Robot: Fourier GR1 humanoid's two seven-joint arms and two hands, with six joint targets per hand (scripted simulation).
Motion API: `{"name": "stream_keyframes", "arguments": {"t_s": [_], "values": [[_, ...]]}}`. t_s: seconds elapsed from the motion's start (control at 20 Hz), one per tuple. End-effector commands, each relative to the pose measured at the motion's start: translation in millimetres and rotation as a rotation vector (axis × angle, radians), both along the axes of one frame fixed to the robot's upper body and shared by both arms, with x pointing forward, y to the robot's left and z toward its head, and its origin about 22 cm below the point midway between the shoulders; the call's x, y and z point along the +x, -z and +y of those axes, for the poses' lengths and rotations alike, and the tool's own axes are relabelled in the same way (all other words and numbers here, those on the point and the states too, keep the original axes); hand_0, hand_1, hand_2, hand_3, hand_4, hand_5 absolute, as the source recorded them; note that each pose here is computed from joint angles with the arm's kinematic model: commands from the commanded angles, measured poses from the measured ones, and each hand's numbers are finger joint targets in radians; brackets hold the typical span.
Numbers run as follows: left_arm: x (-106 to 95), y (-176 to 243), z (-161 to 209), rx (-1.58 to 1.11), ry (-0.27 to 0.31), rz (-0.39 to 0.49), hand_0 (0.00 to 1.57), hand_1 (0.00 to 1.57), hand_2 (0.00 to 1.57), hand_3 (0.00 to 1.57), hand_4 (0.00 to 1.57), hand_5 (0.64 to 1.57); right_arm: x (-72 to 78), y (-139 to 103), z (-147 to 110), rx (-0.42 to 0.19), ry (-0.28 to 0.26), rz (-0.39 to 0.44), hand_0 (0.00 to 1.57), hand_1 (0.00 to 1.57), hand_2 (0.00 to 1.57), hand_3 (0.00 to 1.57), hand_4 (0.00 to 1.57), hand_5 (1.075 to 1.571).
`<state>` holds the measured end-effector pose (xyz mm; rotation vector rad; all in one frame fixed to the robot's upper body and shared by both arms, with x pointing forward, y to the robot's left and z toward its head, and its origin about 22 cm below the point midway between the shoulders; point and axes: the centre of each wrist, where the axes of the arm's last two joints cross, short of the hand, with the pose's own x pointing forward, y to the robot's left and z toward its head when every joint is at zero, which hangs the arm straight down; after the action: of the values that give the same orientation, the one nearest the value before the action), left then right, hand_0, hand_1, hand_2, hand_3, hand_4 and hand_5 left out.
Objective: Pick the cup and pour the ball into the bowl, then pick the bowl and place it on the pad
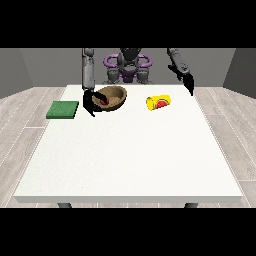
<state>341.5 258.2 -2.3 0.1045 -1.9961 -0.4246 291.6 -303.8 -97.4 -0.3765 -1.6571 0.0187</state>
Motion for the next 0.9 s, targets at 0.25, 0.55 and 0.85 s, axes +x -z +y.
{"name": "stream_keyframes", "arguments": {"t_s": [0.25, 0.55, 0.85], "values": [[9.7, -12.9, -22.0, 0.015, 0.067, -0.034, 0.0, 0.0, 0.0, 0.0, 0.0, 0.714, -38.5, 10.6, -58.5, -0.365, 0.25, 0.341, 1.57, 1.57, 1.57, 1.57, 1.27, 1.571], [10.0, -5.3, -25.8, 0.022, 0.064, 0.019, 0.0, 0.0, 0.0, 0.0, 0.0, 0.712, -6.7, -24.9, -64.3, -0.315, 0.318, 0.458, 1.57, 1.57, 1.57, 1.57, 1.15, 1.571], [-17.7, 49.5, 7.7, -0.022, -0.082, 0.236, 0.0, 0.0, 0.0, 0.0, 0.0, 0.726, 7.5, -65.8, -72.0, -0.582, 0.169, 0.676, 1.57, 1.57, 1.57, 1.57, 1.31, 1.554]]}}
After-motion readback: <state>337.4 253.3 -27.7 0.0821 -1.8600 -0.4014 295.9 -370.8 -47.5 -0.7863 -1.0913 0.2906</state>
